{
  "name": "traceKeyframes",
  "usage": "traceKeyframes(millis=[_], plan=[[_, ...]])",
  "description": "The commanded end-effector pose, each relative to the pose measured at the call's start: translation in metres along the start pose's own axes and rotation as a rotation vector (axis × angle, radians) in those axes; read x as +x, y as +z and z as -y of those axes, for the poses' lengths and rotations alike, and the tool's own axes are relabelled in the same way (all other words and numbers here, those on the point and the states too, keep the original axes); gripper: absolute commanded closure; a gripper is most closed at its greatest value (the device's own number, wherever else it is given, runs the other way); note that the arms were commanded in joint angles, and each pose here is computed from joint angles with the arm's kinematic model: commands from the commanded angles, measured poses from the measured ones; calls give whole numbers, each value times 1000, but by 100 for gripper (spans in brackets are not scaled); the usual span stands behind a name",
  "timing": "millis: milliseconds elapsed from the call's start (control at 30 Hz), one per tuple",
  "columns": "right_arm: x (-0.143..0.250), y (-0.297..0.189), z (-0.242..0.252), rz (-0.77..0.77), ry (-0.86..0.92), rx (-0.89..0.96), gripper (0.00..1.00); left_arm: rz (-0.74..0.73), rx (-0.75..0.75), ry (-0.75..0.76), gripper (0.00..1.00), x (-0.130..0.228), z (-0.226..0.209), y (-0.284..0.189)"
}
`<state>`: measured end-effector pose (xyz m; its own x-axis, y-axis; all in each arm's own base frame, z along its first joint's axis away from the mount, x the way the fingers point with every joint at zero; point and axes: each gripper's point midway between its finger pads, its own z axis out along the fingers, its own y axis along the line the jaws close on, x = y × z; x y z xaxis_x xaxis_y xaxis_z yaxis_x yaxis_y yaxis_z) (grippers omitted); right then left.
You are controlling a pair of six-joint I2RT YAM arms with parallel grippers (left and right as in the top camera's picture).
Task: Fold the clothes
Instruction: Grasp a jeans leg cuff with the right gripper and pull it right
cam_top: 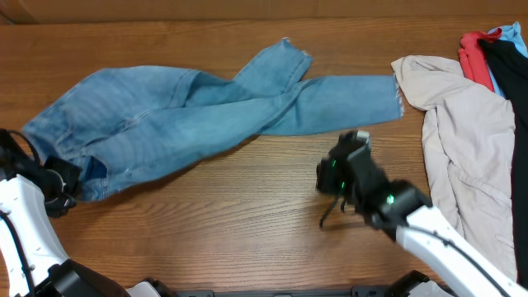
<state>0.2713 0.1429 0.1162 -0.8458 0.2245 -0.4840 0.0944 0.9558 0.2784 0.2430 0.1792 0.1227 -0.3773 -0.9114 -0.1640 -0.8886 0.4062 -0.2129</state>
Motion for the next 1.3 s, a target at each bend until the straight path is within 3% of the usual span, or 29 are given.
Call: traceKeyframes(millis=[0, 267, 667, 800, 833, 900, 1100, 1267], plan=[[-37, 27, 9, -2, 55, -66, 44, 8, -30, 11, 96, 0, -7, 0], [-124, 89, 56, 99, 205, -80, 43, 6, -53, 17, 94, 3, -11, 4], [-188, 144, 110, 266, 281, -29, 33, 18, -68, 32, 95, 1, -11, 4], [-207, 145, 133, 341, 297, 60, 16, 21, -74, 40, 94, 1, -11, 4], [-212, 145, 136, 349, 282, 70, 15, 21, -74, 40, 94, 1, -11, 4], [-222, 148, 140, 360, 235, 82, 0, 22, -73, 40, 95, 1, -11, 4], [-235, 168, 149, 284, 54, 143, 0, 25, -79, 41, 95, 1, -11, 4], [-236, 177, 158, 273, 57, 163, 0, 25, -78, 40, 94, 1, -11, 4]])
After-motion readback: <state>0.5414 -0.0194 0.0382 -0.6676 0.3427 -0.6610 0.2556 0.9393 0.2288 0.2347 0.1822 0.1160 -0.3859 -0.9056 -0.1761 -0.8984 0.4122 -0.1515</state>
